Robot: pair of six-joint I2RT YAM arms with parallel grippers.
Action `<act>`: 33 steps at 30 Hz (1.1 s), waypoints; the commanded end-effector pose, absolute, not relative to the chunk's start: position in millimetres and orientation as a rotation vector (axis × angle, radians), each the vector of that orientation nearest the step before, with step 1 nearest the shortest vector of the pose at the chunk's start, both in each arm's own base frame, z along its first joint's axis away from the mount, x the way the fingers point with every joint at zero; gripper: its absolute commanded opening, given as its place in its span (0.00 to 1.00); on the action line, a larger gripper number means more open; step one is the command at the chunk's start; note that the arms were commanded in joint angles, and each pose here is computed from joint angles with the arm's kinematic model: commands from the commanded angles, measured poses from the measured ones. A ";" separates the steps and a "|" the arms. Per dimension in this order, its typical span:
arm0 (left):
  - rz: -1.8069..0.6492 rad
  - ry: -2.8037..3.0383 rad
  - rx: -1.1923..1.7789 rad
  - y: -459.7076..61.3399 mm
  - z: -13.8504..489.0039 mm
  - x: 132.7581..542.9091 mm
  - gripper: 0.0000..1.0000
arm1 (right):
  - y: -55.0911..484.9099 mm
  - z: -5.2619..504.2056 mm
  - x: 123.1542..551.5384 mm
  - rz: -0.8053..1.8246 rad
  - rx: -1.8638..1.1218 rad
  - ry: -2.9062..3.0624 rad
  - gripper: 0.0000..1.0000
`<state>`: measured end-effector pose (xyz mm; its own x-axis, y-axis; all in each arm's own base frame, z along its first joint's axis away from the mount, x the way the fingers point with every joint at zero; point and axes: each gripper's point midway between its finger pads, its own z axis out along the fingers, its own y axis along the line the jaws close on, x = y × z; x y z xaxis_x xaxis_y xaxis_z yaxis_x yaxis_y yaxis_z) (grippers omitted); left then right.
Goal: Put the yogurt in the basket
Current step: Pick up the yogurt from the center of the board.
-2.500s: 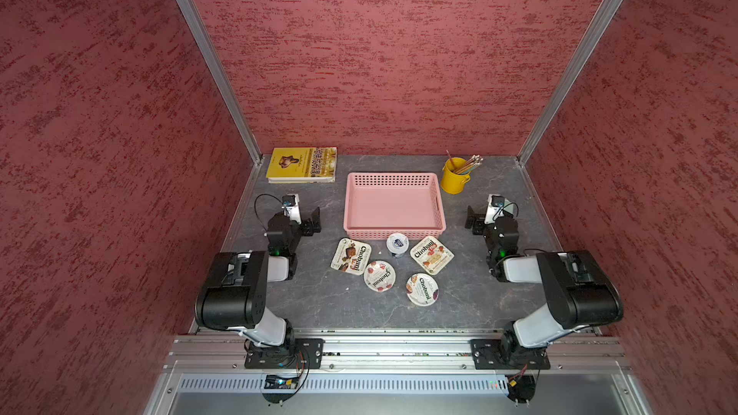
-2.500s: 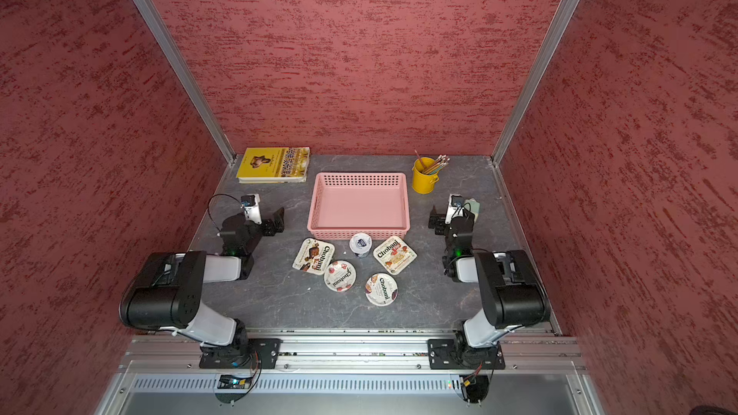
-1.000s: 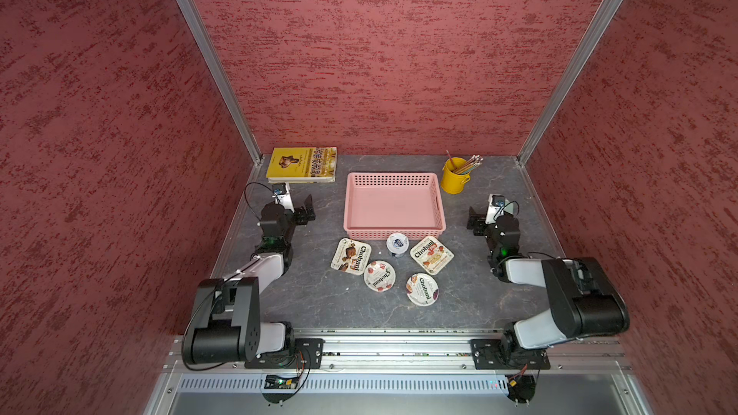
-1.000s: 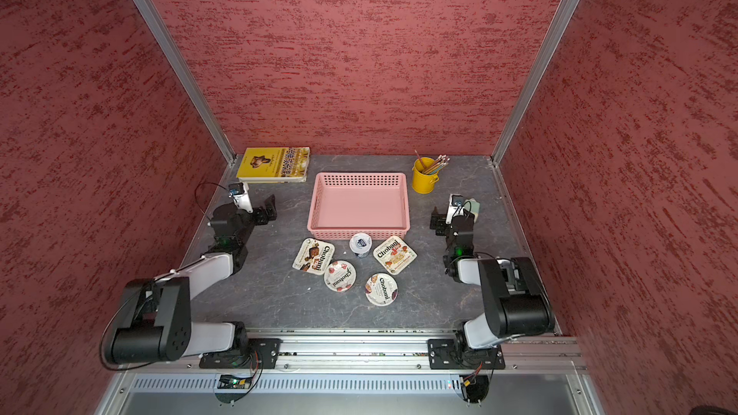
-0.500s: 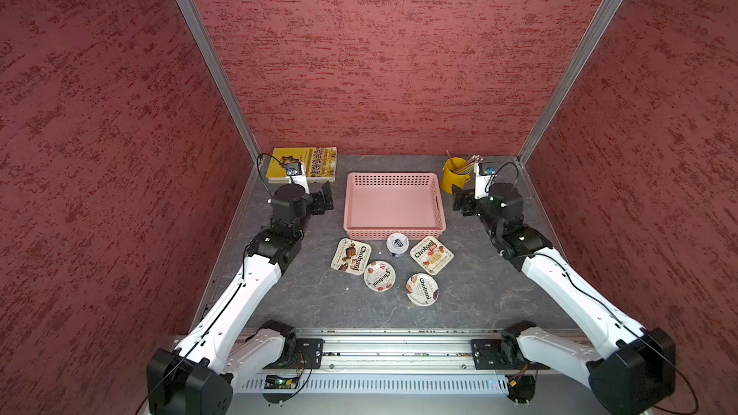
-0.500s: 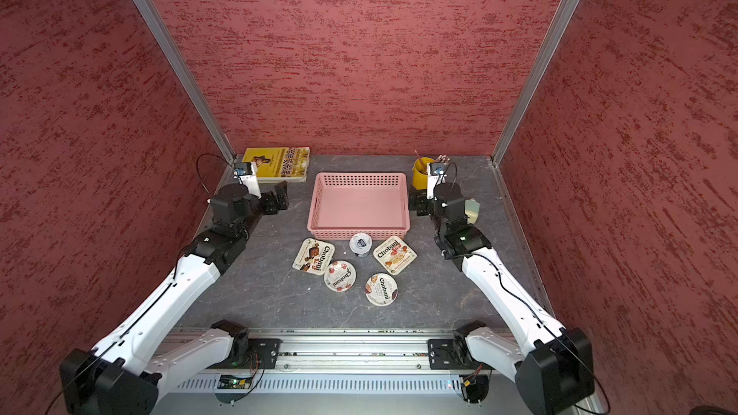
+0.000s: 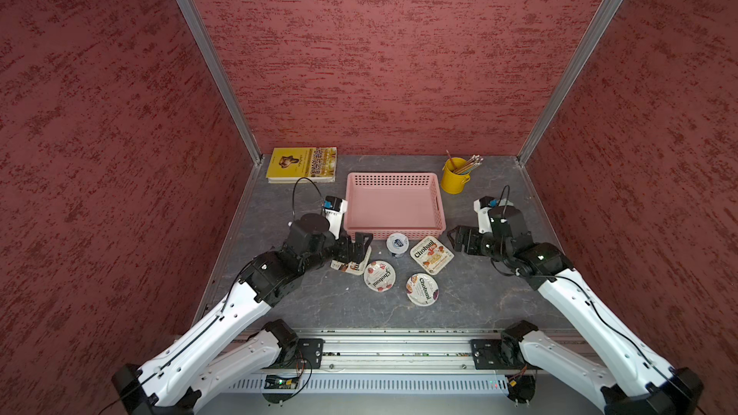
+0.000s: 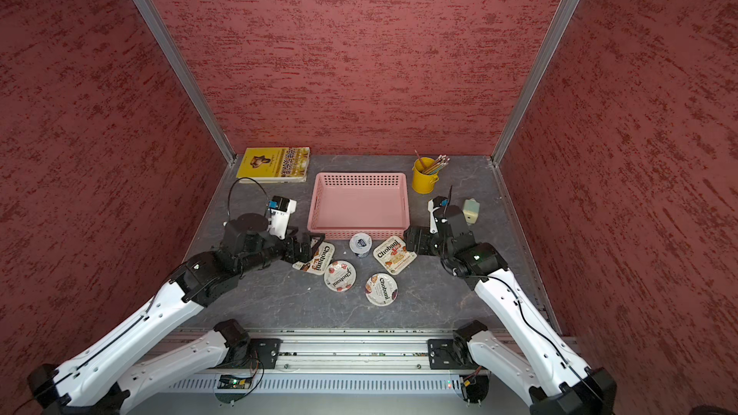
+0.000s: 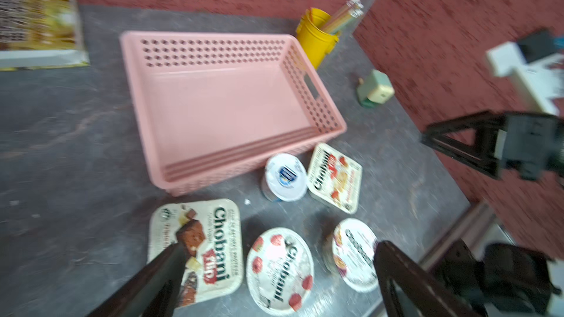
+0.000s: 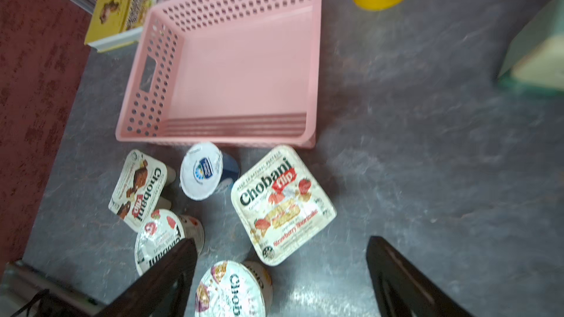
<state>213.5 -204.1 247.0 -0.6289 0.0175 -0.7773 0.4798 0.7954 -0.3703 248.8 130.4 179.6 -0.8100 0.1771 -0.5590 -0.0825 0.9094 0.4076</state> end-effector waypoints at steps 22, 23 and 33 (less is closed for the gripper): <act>-0.793 1.594 1.097 -265.2 228.5 102.5 1.00 | 116.6 107.8 255.7 0.922 0.426 2.475 0.87; -0.791 1.595 1.094 -266.1 227.1 103.3 1.00 | 116.9 107.1 257.5 0.920 0.411 2.479 0.87; -0.774 1.586 1.052 -275.0 213.7 111.9 1.00 | 122.7 94.2 266.7 0.925 0.280 2.523 0.65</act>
<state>108.5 -271.6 199.2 -0.1246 0.3060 -0.9438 0.9174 0.3980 0.0079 255.5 118.1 80.9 -0.8915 0.3690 -0.2626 0.1256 0.7585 0.6395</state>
